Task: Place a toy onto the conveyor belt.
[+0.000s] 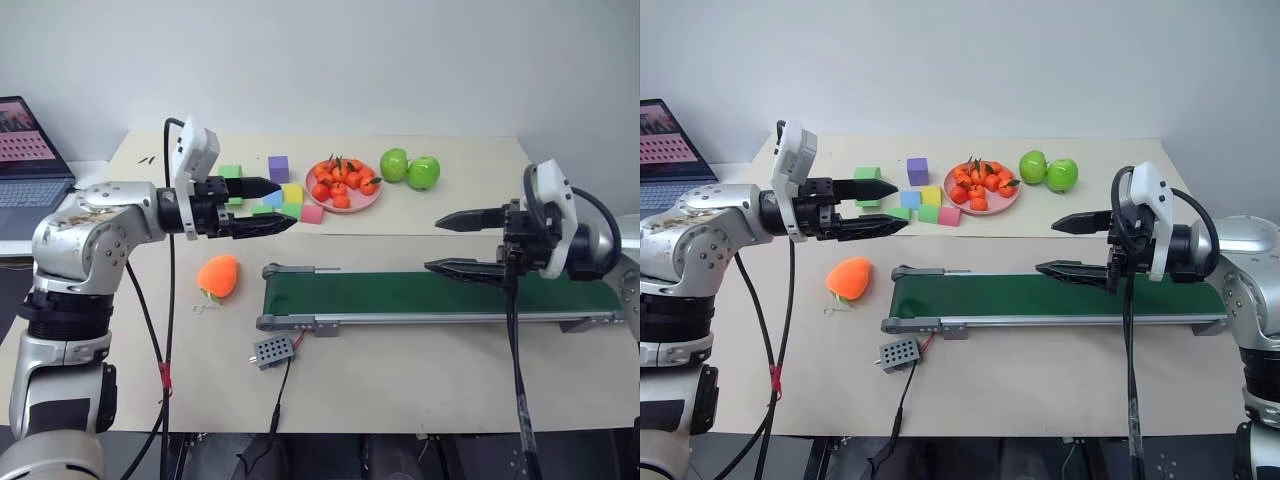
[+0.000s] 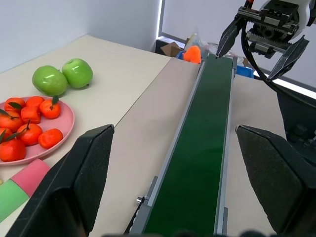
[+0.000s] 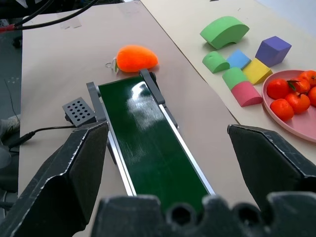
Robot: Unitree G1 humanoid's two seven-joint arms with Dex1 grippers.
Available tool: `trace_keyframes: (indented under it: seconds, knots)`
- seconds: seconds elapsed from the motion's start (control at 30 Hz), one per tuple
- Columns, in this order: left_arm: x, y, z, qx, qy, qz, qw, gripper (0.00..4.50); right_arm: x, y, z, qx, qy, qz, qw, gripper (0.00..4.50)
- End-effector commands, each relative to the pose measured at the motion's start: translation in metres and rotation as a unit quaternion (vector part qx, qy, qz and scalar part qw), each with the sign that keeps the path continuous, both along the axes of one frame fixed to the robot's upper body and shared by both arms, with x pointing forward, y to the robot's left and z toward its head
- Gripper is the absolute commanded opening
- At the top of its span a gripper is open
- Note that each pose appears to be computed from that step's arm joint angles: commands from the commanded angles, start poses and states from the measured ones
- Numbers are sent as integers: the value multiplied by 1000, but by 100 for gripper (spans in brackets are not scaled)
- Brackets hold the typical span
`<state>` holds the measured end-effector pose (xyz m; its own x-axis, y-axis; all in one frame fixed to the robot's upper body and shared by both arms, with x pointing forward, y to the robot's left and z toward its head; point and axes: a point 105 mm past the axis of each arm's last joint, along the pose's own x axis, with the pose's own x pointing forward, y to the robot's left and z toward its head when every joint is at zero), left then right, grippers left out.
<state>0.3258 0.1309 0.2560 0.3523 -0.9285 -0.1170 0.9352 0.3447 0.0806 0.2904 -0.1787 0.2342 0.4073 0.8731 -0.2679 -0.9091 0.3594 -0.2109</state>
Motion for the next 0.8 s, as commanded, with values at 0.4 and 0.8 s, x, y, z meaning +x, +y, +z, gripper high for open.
trace_keyframes:
  seconds: [0.4,0.8]
  knots:
    - [15,54,1,-62,-8,158,986,422,6,12,14,-5,-32,32,999,450]
    - [5,175,-70,-327,235,356,843,422,11,16,7,-10,-16,52,998,450]
